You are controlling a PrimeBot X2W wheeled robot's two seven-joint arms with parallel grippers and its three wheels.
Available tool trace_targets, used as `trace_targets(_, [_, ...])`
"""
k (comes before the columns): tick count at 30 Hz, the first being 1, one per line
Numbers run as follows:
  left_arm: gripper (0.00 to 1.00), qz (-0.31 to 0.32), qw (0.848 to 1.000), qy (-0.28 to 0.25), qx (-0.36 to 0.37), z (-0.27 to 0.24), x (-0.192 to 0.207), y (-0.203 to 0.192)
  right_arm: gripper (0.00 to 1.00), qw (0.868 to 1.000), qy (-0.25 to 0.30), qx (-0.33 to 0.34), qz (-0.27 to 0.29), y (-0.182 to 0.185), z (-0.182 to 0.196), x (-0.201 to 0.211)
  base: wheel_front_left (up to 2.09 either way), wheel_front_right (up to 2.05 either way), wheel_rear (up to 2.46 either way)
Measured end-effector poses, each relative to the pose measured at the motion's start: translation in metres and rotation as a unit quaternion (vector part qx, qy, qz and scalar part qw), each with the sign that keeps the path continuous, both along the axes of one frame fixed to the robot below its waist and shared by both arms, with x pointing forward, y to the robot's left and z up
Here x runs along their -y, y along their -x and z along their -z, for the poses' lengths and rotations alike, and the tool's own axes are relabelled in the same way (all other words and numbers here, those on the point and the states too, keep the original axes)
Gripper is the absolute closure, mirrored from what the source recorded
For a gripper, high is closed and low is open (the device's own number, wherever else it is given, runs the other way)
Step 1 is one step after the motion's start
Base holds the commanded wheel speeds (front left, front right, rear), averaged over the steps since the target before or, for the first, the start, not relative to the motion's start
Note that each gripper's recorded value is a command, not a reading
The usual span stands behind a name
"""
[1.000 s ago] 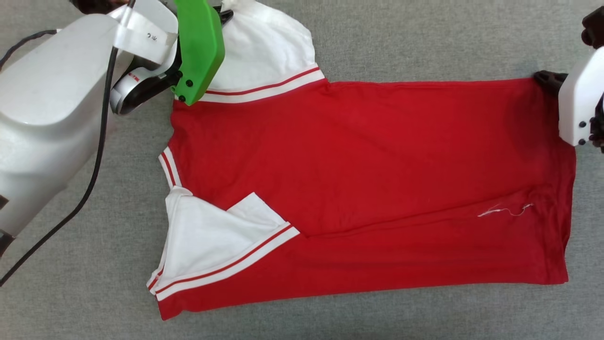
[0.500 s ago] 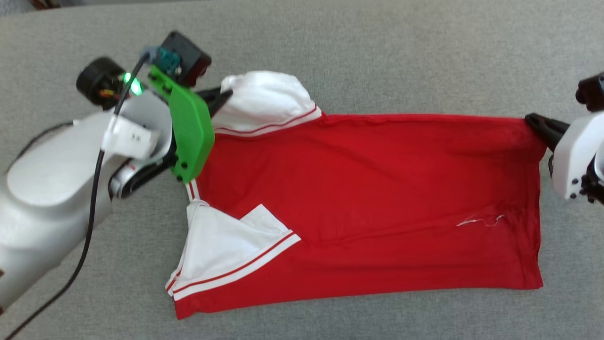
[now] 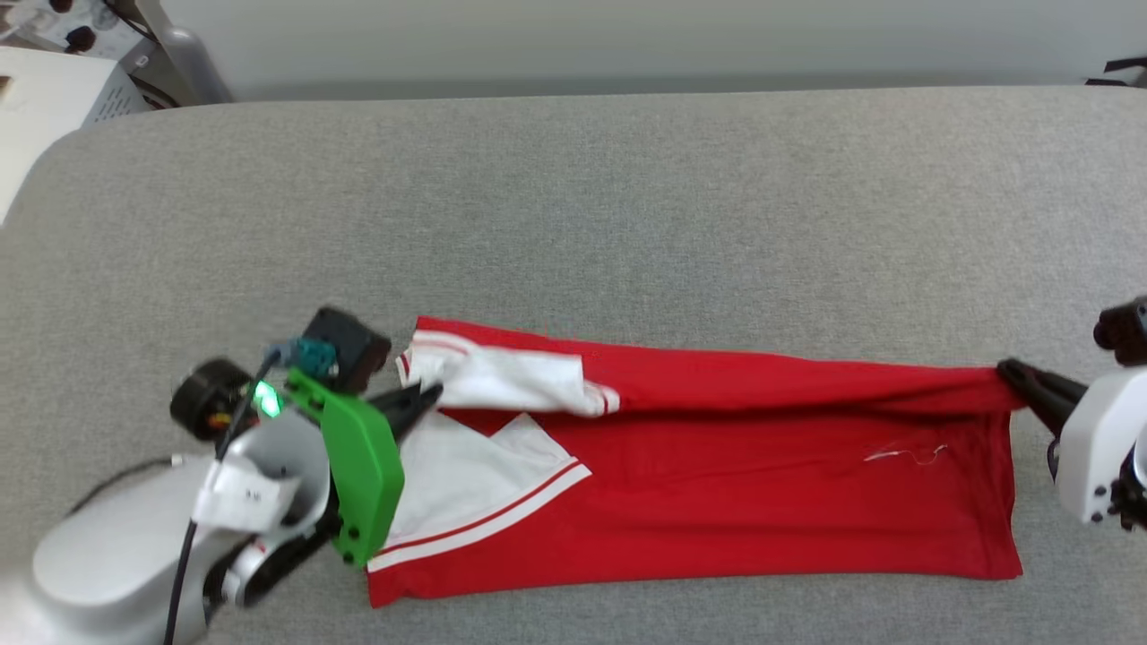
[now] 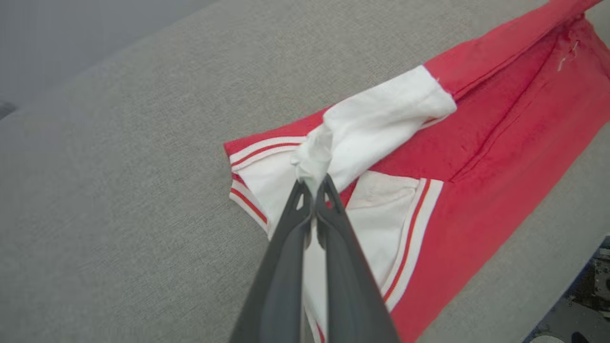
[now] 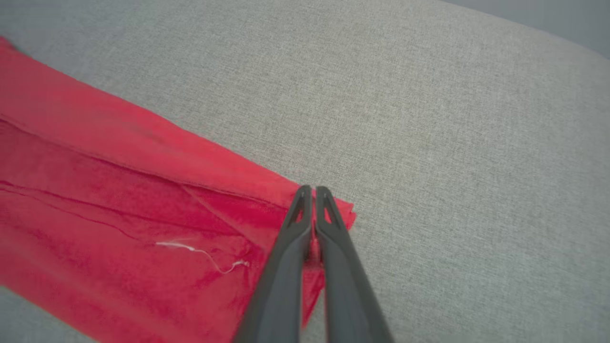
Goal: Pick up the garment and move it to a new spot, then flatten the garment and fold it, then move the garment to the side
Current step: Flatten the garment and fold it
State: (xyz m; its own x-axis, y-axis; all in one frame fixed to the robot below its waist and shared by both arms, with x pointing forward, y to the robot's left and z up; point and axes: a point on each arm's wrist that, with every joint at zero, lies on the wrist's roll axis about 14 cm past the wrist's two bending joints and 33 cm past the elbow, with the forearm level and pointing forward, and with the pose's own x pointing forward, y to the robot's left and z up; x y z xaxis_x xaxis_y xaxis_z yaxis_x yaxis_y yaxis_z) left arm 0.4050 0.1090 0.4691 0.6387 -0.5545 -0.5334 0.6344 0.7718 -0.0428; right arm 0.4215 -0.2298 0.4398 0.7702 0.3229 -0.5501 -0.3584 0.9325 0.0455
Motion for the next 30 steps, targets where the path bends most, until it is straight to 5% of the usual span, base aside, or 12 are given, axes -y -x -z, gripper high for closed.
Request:
trace_targets(18, [1.0,-0.05,0.989,0.012,-0.139,0.086,-0.008,0.064,0.99,0.994,-0.022,-0.109,0.02,0.056,0.068,-0.009,0.0,0.0,0.0])
trace_targets(19, [0.75,-0.057,0.99,0.018,-0.131,0.085,-0.008,0.062,0.4,0.994,-0.026,-0.102,0.023,0.055,0.065,-0.01,0.0,0.0,0.0])
trace_targets(20, [0.0,-0.065,0.99,0.025,-0.12,0.083,-0.009,0.06,0.0,0.995,-0.031,-0.093,0.025,0.054,0.061,-0.01,0.0,0.0,0.0])
trace_targets(30, [0.0,-0.159,0.982,0.069,0.073,0.02,-0.031,0.024,0.0,0.995,-0.093,-0.003,0.038,0.038,-0.015,-0.004,0.0,0.0,0.0])
